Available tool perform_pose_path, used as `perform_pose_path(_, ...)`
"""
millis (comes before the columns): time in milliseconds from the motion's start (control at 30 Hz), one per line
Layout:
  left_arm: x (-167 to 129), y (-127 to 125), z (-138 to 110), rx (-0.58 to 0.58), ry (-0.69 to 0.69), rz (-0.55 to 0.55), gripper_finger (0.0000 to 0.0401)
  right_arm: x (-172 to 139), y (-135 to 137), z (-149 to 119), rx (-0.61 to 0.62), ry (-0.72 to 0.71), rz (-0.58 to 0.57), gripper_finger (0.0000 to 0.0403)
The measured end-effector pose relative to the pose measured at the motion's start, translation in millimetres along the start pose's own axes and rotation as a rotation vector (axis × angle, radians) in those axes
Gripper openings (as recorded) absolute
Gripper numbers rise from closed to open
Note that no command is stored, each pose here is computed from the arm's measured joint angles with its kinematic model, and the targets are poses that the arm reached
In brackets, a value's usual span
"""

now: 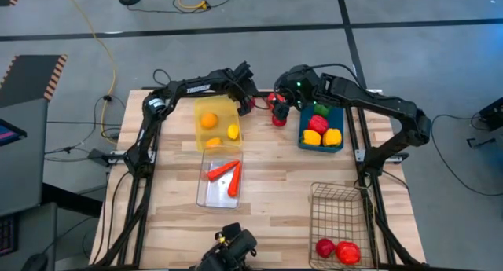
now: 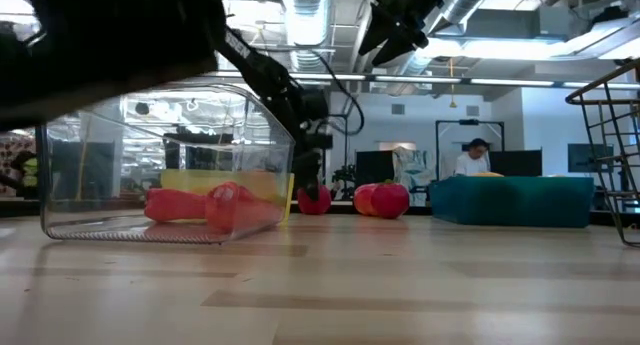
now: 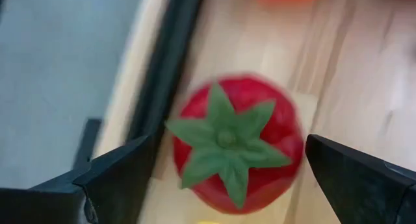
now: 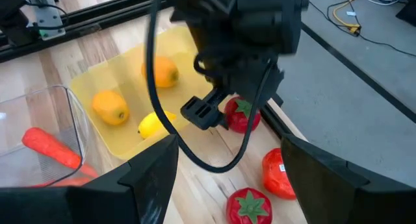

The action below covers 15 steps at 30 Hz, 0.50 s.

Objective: Sort produce into baskets
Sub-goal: Put the top red tomato into the wire basket

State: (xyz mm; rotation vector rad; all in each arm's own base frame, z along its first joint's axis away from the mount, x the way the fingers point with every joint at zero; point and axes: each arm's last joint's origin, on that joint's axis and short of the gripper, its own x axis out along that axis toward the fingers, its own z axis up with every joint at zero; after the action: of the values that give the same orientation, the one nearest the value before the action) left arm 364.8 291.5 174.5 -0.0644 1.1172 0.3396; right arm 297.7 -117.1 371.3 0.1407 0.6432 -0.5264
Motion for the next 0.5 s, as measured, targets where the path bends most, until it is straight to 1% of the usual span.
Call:
perform_pose_path(133, 15.2, -1.1, -4.9, 0.016, 0.049, 0.036, 0.0391, 0.0, 0.0, -0.1, 0.000, 0.001, 0.000, 0.0300)
perform_pose_path(233, 15.3, -0.5, -4.9, 0.018, 0.054, 0.058, 0.0391, 0.0, 0.0, 0.0, 0.000, 0.000, 0.000, 0.0300)
perform_pose_path(433, 14.4, -0.2, -3.7, 0.025, 0.043, 0.058, 0.0391, 0.1, 0.0, -0.1, 0.000, 0.001, 0.000, 0.0300)
perform_pose_path(500, 13.9, -0.3, -3.3, 0.027, 0.040, 0.059, 0.0385, 0.1, 0.0, -0.1, 0.000, 0.001, 0.000, 0.0300)
